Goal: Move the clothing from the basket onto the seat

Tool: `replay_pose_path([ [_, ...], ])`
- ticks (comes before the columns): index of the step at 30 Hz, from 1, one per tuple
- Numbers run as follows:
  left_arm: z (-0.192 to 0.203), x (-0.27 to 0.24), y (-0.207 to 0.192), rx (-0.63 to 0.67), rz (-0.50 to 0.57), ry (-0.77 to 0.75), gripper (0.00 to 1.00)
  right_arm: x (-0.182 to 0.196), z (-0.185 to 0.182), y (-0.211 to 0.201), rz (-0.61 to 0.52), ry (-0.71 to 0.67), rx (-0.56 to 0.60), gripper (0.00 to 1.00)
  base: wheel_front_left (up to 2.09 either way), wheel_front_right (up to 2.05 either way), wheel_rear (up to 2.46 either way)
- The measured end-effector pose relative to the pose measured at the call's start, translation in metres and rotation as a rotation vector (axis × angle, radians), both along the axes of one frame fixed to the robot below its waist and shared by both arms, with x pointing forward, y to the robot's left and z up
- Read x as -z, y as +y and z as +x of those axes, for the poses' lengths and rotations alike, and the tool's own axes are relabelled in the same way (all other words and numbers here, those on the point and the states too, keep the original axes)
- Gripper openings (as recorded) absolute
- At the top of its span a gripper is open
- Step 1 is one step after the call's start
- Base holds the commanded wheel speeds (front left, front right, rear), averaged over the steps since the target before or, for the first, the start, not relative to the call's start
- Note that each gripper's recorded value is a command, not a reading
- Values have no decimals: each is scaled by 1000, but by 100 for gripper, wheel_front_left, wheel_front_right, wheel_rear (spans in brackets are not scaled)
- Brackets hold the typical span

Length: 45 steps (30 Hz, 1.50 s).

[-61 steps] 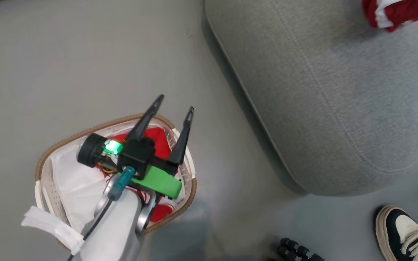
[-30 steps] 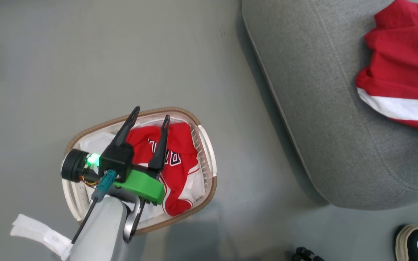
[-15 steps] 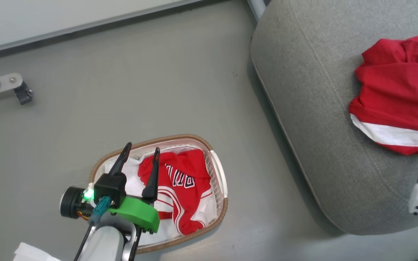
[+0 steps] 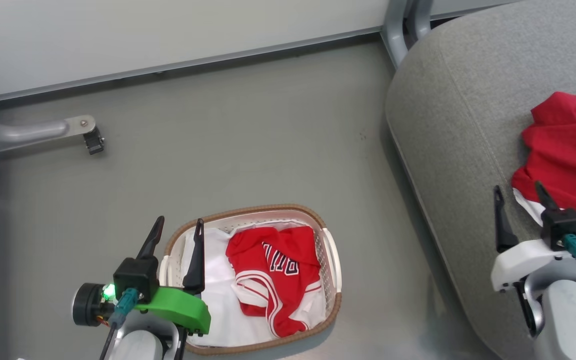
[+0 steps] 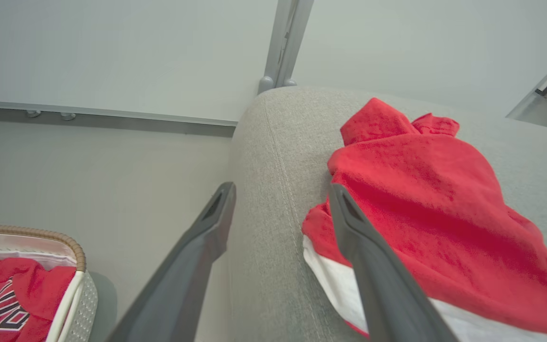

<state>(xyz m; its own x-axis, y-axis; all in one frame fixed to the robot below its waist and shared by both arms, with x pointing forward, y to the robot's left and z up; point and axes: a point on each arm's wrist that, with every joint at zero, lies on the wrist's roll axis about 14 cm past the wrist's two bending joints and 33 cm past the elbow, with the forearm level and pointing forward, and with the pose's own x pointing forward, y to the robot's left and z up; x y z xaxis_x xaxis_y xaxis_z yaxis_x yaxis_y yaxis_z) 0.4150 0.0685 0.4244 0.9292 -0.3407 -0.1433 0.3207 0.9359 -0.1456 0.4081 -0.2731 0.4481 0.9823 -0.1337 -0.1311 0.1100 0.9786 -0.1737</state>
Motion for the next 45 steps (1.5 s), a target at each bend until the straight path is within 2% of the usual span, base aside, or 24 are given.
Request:
replay_pose_path([
  [6,-5,-8,42,-142,24,-19,100,-14,21,67,93,-66,-154,100,0,0,0],
  [12,-10,-18,85,-278,58,-49,100,-25,30,112,150,-103,-259,100,0,0,0],
  [21,-26,-27,110,-354,72,-71,100,-26,21,137,225,-108,-309,100,0,0,0],
  [34,-41,-1,89,-298,54,16,100,-18,14,134,238,-85,-298,100,0,0,0],
  [45,-27,45,44,-169,-1,165,100,-30,46,137,255,-144,-309,100,0,0,0],
])
